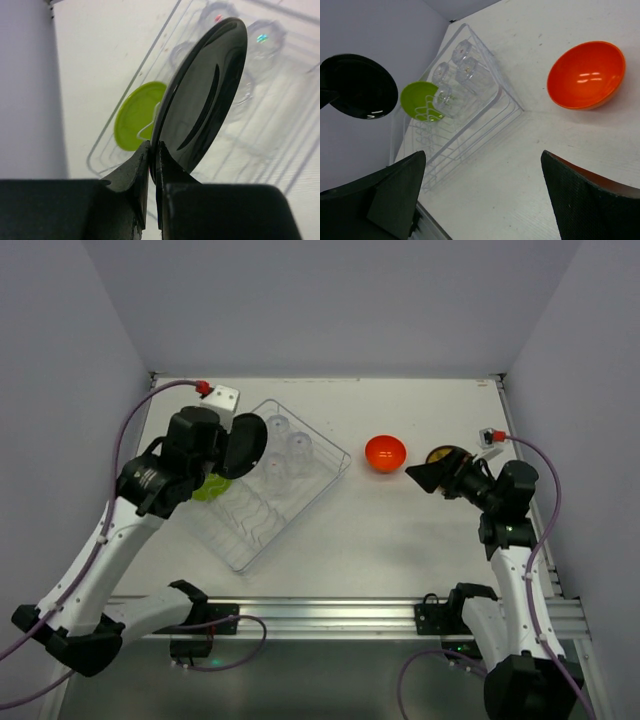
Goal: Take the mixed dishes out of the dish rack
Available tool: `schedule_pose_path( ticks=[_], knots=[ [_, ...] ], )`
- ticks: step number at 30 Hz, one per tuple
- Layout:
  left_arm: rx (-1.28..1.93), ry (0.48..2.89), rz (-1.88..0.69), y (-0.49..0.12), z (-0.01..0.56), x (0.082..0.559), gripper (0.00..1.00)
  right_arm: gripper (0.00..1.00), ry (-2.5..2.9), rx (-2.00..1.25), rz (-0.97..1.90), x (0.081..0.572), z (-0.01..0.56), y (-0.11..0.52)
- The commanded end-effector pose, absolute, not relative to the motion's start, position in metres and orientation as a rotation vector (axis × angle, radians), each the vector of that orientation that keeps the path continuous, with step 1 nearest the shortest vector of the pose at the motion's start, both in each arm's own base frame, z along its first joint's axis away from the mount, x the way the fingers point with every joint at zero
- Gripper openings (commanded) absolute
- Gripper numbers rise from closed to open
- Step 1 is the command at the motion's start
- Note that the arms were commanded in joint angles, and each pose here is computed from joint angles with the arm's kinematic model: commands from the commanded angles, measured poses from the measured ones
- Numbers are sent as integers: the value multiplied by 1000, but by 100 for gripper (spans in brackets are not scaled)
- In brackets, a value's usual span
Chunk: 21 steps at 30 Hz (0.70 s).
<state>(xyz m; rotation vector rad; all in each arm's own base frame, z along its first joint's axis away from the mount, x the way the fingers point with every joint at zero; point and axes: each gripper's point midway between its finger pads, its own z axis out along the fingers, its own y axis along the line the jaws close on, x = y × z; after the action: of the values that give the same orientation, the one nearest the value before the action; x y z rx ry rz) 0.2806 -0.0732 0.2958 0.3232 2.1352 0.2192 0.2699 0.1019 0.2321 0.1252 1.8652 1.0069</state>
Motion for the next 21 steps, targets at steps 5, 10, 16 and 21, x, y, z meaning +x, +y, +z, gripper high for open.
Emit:
schedule_pose_path(
  ticks=[5,10,16,21],
  knots=[
    [250,1924,-572,-167,327,252,0,96,1788,-113,1377,237,269,151],
    [189,1846,-1017,-216,314,229,0,95,1799,-263,1343,216,275,190],
    [-47,1762,-1301,-231,297,224,0,89,1881,-274,1147,218,266,209],
    [-87,1846,-1390,-243,265,215,0,83,1901,-329,1066,222,268,222]
  ],
)
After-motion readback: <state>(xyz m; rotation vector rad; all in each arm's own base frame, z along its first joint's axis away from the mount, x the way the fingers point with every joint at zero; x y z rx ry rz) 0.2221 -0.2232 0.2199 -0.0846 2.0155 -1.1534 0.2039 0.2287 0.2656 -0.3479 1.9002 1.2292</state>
